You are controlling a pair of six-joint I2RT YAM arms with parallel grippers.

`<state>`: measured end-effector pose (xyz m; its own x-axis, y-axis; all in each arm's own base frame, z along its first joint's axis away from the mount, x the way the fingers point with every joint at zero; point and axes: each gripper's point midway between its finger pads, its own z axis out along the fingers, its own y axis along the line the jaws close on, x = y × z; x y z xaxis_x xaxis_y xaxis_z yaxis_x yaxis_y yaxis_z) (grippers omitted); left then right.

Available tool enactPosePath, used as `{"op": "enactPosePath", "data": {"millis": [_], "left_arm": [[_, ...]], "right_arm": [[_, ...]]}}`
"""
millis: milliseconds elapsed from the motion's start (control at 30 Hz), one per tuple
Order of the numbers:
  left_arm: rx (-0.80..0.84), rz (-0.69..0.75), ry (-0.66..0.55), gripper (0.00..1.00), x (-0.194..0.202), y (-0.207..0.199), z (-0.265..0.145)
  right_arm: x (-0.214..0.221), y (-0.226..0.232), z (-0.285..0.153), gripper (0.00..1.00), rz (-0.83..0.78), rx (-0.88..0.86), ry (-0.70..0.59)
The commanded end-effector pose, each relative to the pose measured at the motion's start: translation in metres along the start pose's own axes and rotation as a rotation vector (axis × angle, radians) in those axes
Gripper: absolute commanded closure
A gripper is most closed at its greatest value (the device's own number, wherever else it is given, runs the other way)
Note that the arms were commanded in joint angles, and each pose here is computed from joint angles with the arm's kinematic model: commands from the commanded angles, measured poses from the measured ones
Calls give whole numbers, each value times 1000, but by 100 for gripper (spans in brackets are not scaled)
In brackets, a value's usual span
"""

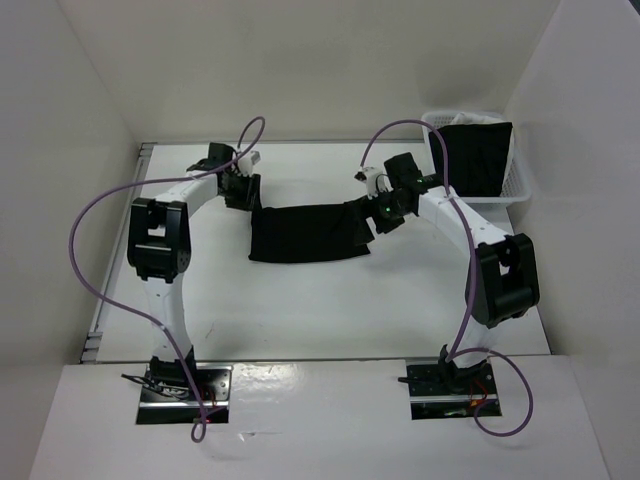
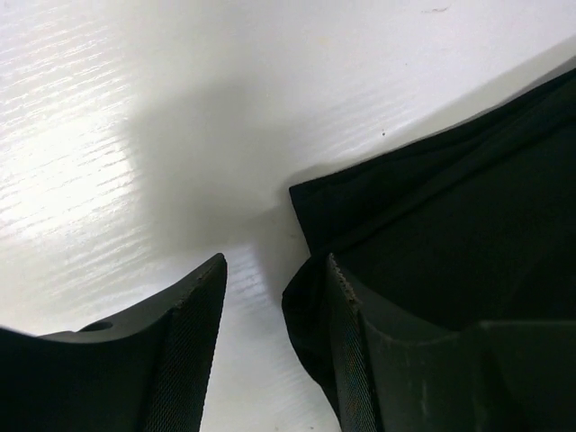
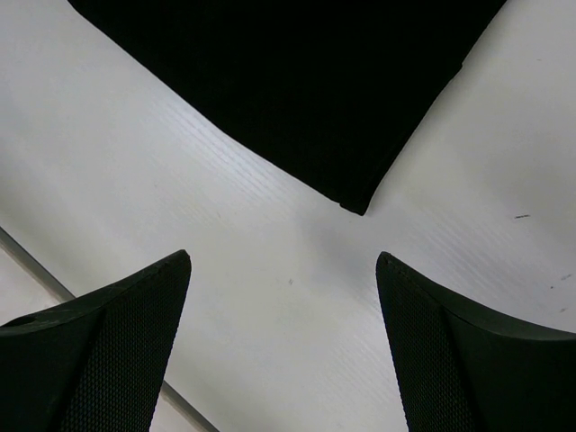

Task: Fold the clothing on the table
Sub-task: Fold the skirt

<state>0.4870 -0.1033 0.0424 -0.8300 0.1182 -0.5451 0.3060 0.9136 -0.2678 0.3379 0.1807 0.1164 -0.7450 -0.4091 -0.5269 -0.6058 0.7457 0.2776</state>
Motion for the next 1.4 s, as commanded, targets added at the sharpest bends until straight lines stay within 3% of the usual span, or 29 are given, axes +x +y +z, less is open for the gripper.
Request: {"op": "enactPosePath", "data": {"millis": [0,400,733,867,1100,1367], "left_arm": [[56,18,22,45,0,-12,12],[79,29,84,57,14,-21,17],[90,27,108,88,30,-22,6],[80,3,101,95,32,-17,-5],[74,-34,93,96,38,-9,-18],[99,-48,99,97,44,-11,-23]], "right_arm": [[-10,10,-12,13,-46,-13,-49],[-6,10,-10,13,-42,-15,-41],[-1,-2,0,13,-2,35,-10],[16,-16,17,13,47,76,60],[32,-23,40,16,104,73,128],[22,-20,46,16,110,40,108]]}}
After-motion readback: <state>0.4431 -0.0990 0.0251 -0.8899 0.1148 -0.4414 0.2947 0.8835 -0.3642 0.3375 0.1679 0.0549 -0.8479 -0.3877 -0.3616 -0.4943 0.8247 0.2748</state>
